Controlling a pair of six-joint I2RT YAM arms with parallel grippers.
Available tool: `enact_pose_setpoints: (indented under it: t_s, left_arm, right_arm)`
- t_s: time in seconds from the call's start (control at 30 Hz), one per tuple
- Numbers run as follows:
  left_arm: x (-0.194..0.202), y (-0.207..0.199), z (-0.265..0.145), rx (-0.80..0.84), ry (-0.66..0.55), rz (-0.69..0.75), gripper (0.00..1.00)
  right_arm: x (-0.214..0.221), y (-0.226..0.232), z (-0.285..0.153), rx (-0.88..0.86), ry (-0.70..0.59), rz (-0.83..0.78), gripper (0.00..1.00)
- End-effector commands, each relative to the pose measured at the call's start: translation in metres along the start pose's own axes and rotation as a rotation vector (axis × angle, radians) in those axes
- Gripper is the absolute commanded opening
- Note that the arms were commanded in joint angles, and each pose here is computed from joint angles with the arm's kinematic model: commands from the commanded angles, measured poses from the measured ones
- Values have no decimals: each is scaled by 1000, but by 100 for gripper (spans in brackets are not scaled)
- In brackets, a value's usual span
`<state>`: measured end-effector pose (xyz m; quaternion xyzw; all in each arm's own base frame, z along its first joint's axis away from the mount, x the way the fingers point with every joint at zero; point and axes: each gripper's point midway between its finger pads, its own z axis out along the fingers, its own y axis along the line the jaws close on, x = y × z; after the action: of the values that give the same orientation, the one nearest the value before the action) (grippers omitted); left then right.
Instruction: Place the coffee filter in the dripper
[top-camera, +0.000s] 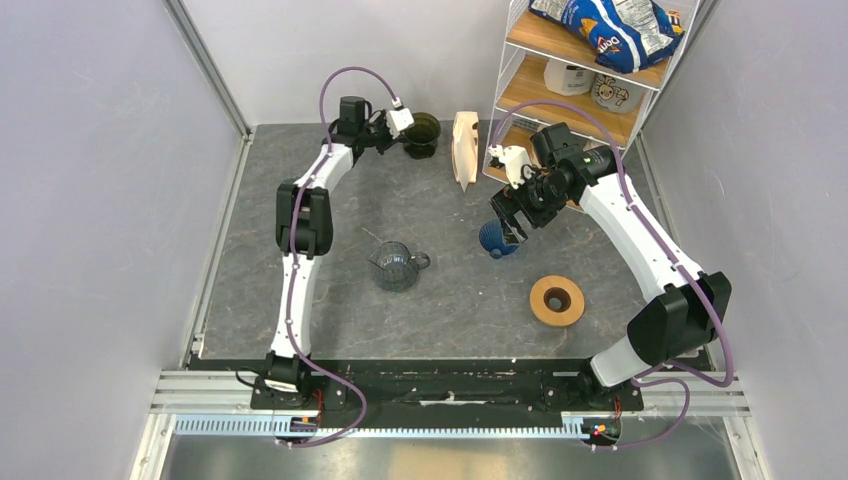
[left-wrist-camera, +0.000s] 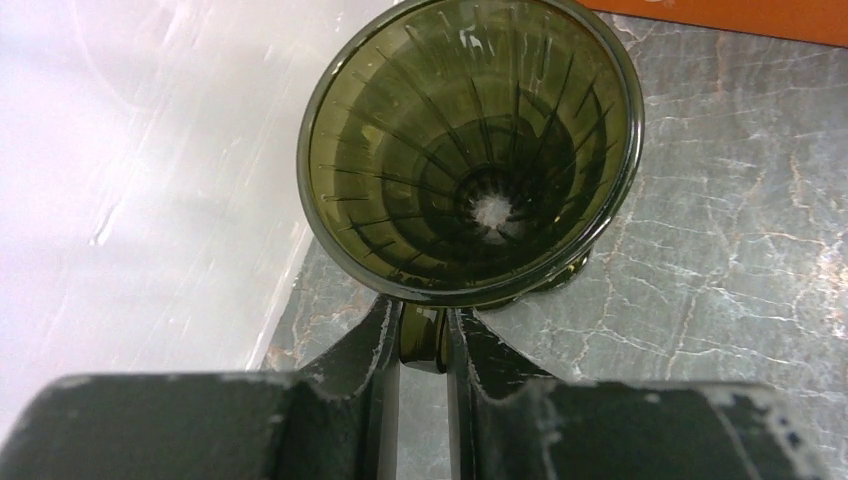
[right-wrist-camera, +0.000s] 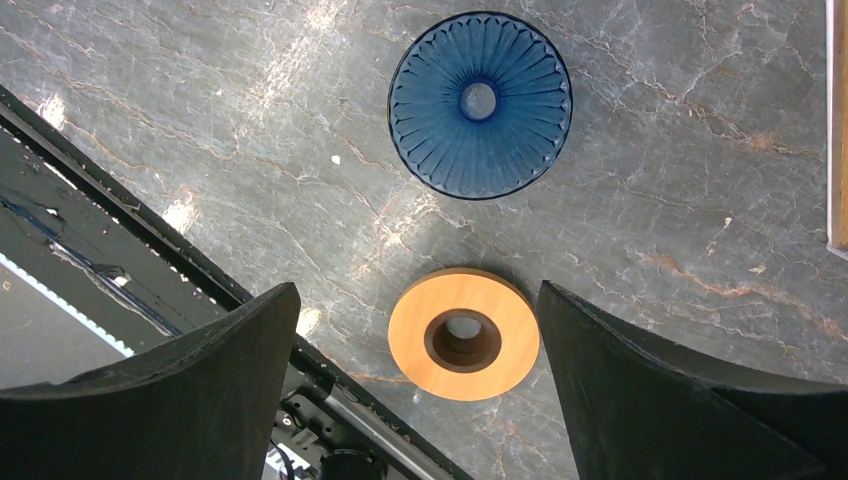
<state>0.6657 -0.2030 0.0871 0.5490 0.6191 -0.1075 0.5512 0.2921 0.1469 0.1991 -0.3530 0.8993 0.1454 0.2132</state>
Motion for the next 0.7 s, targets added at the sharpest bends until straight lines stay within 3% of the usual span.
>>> enact_pose_setpoints:
  t_s: [0.0, 0.17, 0.33, 0.67]
  left_arm:
    - [-34, 9, -15, -9, -43, 5, 13]
    - [-41, 9, -22, -17, -41, -43, 2]
    - [-64, 21, -45, -73, -69, -188, 2]
    - [-127, 23, -151, -143, -139, -289, 2]
  right_arm:
    - [-10, 1, -8, -6, -36, -11, 97]
    - [-12, 2, -8, -12, -43, -10, 97]
    - [-13, 3, -9, -17, -51, -8, 97]
    - [-32, 14, -10, -89, -111, 0, 97]
